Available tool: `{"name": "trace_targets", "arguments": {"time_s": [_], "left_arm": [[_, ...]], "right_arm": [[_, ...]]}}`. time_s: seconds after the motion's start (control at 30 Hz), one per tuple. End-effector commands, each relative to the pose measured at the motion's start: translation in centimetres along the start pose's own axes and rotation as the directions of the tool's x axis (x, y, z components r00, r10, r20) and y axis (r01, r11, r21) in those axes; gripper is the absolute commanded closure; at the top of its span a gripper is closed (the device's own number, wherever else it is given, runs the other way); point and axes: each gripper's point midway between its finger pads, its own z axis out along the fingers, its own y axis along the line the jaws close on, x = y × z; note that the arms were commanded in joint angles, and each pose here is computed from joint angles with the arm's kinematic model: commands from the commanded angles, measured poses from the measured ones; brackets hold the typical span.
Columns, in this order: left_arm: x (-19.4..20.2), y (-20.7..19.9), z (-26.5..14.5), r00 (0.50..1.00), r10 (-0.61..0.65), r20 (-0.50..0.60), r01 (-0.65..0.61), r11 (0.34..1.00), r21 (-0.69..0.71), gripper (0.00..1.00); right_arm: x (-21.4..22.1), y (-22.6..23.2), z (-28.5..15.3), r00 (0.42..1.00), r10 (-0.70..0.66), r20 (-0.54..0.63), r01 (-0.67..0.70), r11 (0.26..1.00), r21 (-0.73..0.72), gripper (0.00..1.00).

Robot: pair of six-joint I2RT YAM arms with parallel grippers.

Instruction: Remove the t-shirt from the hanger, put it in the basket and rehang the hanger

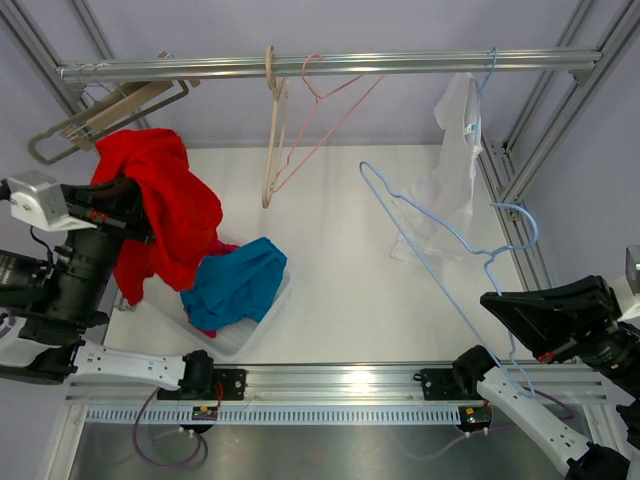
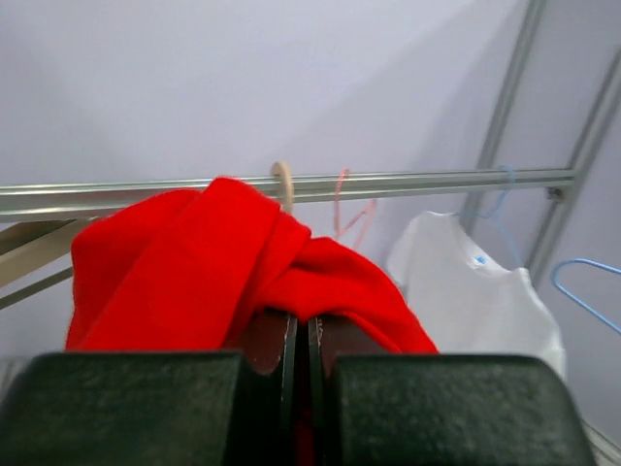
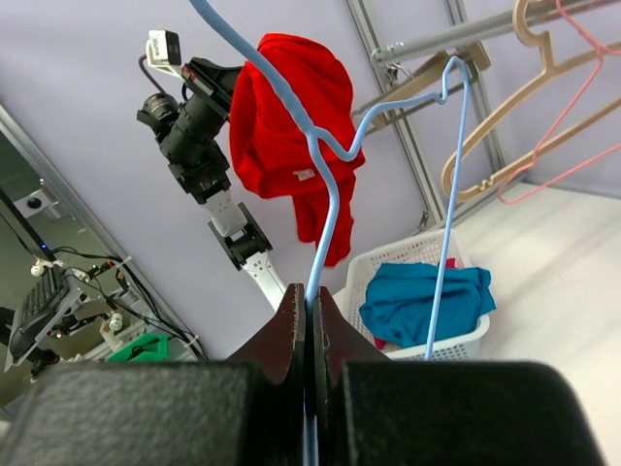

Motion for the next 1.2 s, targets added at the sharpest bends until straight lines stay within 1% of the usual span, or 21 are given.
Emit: {"name": "trace_targets", "arguments": {"time_s": [0.0,0.1,0.13,0.17,0.2,0.23,0.37,0.43,0.47,0.5,0.53,0.57,0.6,0.63,0.67,0.73,0.83,0.97,1.0,1.07,1.17], "left_arm": [[1.9,2.3,-1.1,0.999,0.042,0.022,-0.04,0.994,-0.102,1.0],[3.9,4.3,-2.4,0.999,0.043,0.003,-0.042,0.984,-0.17,1.0],[6.1,3.8,-2.8,0.996,0.085,-0.034,-0.09,0.981,-0.174,1.0],[7.2,5.0,-3.6,0.994,0.086,-0.066,-0.098,0.972,-0.212,1.0],[7.7,5.8,-4.1,0.997,0.048,-0.061,-0.062,0.967,-0.246,1.0],[10.3,6.0,-4.9,0.991,0.066,-0.119,-0.097,0.956,-0.277,1.0],[14.2,9.1,-7.9,0.983,-0.031,-0.183,-0.045,0.918,-0.395,1.0],[15.7,10.1,-9.0,0.973,0.003,-0.23,-0.109,0.887,-0.448,1.0],[16.0,10.1,-9.1,0.977,-0.065,-0.202,-0.043,0.871,-0.489,1.0],[17.1,10.2,-9.5,0.963,0.02,-0.268,-0.152,0.861,-0.485,1.0],[17.3,11.1,-10.0,0.959,0.023,-0.282,-0.178,0.826,-0.536,1.0],[16.8,11.5,-10.3,0.972,-0.088,-0.219,-0.064,0.793,-0.605,1.0],[17.9,12.3,-11.3,0.952,0.003,-0.307,-0.202,0.758,-0.62,1.0],[17.8,13.7,-12.6,0.952,0.0,-0.308,-0.226,0.679,-0.699,1.0],[17.9,13.8,-12.9,0.957,-0.007,-0.29,-0.215,0.653,-0.726,1.0],[20.1,13.0,-12.8,0.95,0.031,-0.311,-0.255,0.652,-0.714,1.0],[22.8,11.2,-11.8,0.957,0.028,-0.29,-0.233,0.671,-0.704,1.0],[24.1,10.3,-10.7,0.965,0.021,-0.263,-0.212,0.658,-0.723,1.0],[24.7,10.7,-11.0,0.95,0.063,-0.306,-0.27,0.659,-0.702,1.0],[26.6,11.2,-10.8,0.955,-0.011,-0.296,-0.217,0.654,-0.724,1.0],[30.8,11.8,-10.6,0.923,-0.053,-0.381,-0.261,0.641,-0.722,0.97]], "right_arm": [[0.4,-0.3,1.9,0.999,-0.025,-0.038,0.023,0.999,-0.039,1.0],[1.2,-1.3,3.0,0.997,-0.017,-0.076,0.015,1.0,-0.024,1.0],[1.3,-1.7,3.3,0.996,-0.016,-0.084,0.014,1.0,-0.016,1.0],[1.7,-2.5,3.9,0.995,-0.007,-0.099,0.008,1.0,0.009,1.0],[2.0,-3.1,4.2,0.994,-0.009,-0.106,0.011,1.0,0.024,1.0],[2.1,-3.4,4.4,0.994,-0.006,-0.112,0.01,0.999,0.031,1.0],[2.7,-5.4,5.2,0.993,-0.009,-0.118,0.021,0.995,0.099,1.0],[2.9,-6.0,5.3,0.992,-0.016,-0.123,0.031,0.992,0.119,1.0],[3.1,-6.3,5.5,0.991,-0.018,-0.134,0.035,0.991,0.126,1.0],[3.2,-6.5,5.5,0.99,-0.02,-0.14,0.038,0.99,0.133,1.0],[3.1,-6.8,5.6,0.99,-0.025,-0.136,0.045,0.988,0.15,1.0],[3.1,-7.2,5.7,0.99,-0.026,-0.14,0.049,0.985,0.165,1.0],[3.3,-7.7,5.6,0.989,-0.032,-0.143,0.059,0.981,0.186,1.0],[3.0,-8.5,5.7,0.99,-0.042,-0.131,0.071,0.972,0.223,1.0],[3.1,-9.3,5.9,0.99,-0.045,-0.135,0.078,0.965,0.25,1.0],[3.2,-11.1,6.5,0.99,-0.052,-0.133,0.091,0.946,0.312,1.0],[3.8,-14.1,8.0,0.989,-0.044,-0.144,0.098,0.912,0.398,1.0],[4.2,-17.2,10.1,0.988,-0.043,-0.151,0.111,0.874,0.474,1.0],[3.8,-17.3,10.6,0.989,-0.055,-0.135,0.112,0.877,0.468,1.0],[3.8,-17.9,11.5,0.99,-0.051,-0.135,0.11,0.872,0.477,1.0],[4.1,-19.0,13.1,0.988,-0.056,-0.144,0.119,0.869,0.481,1.0]]}}
